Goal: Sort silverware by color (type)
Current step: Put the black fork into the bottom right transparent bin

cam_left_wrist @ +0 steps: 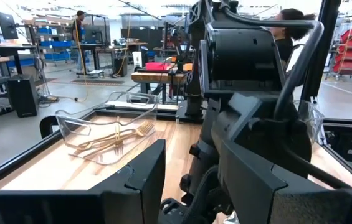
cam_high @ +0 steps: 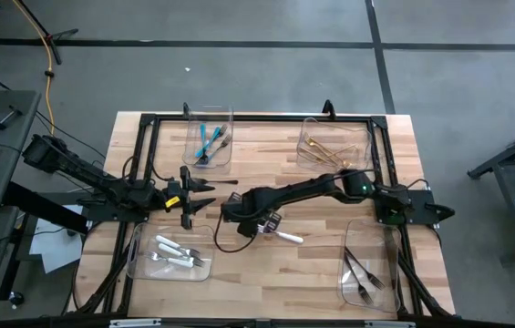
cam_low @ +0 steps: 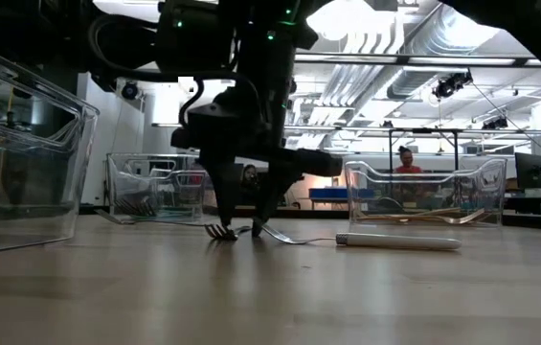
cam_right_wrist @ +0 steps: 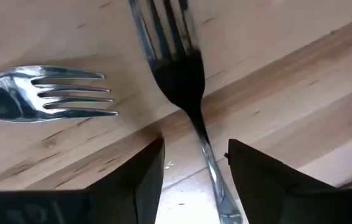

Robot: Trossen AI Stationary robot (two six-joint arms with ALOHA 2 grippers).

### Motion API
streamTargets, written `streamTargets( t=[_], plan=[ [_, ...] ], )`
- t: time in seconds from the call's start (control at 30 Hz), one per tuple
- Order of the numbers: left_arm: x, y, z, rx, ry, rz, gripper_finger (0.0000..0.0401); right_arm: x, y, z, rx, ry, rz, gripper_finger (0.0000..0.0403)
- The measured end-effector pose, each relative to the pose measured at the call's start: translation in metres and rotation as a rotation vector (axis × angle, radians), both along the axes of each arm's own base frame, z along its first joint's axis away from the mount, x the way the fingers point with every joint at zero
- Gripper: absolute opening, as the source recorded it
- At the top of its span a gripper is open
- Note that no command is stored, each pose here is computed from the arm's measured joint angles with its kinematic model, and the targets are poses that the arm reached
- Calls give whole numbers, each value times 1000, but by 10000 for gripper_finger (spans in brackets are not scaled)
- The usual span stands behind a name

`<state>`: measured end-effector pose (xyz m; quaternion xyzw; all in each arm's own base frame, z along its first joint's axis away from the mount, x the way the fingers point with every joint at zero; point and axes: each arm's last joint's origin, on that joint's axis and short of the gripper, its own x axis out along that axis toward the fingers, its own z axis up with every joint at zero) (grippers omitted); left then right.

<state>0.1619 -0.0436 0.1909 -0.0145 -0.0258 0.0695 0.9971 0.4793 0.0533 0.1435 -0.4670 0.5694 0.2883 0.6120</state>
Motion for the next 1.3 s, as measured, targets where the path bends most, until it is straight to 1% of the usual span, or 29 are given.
streamTargets(
  t=[0.1,0.17,0.23,0.33,0.4,0.53,0.63,0.83,0.9,1.03,1.17,1.3],
  plan=[
    [0,0,0,0,0,0,146,0,-1,0,0,4,17,173],
    [0,0,0,0,0,0,146,0,-2,-1,7,8,18,162],
    [0,0,0,-1,0,0,146,0,-4,-1,21,14,10,143],
    [0,0,0,-1,-1,0,146,0,-9,-6,78,27,-44,107],
    [0,0,0,-3,-1,0,146,0,-10,-10,95,42,-78,83],
    [0,0,0,-18,-3,-1,146,-1,-12,-20,130,76,-145,54],
    [0,0,-1,-15,8,-1,146,-2,-11,-21,150,83,-196,47],
    [0,0,-2,-10,23,-1,146,-2,-12,-22,164,79,-283,49],
    [0,0,-2,-10,22,-1,146,-3,-13,-22,167,82,-326,42],
    [0,0,-2,-11,19,-1,146,-4,-19,-22,175,84,-432,9],
    [0,0,-2,-11,19,-1,146,-4,-27,-22,184,78,-520,9],
    [0,0,-2,-10,19,-1,146,-4,-33,-22,197,75,-578,5]
  ],
)
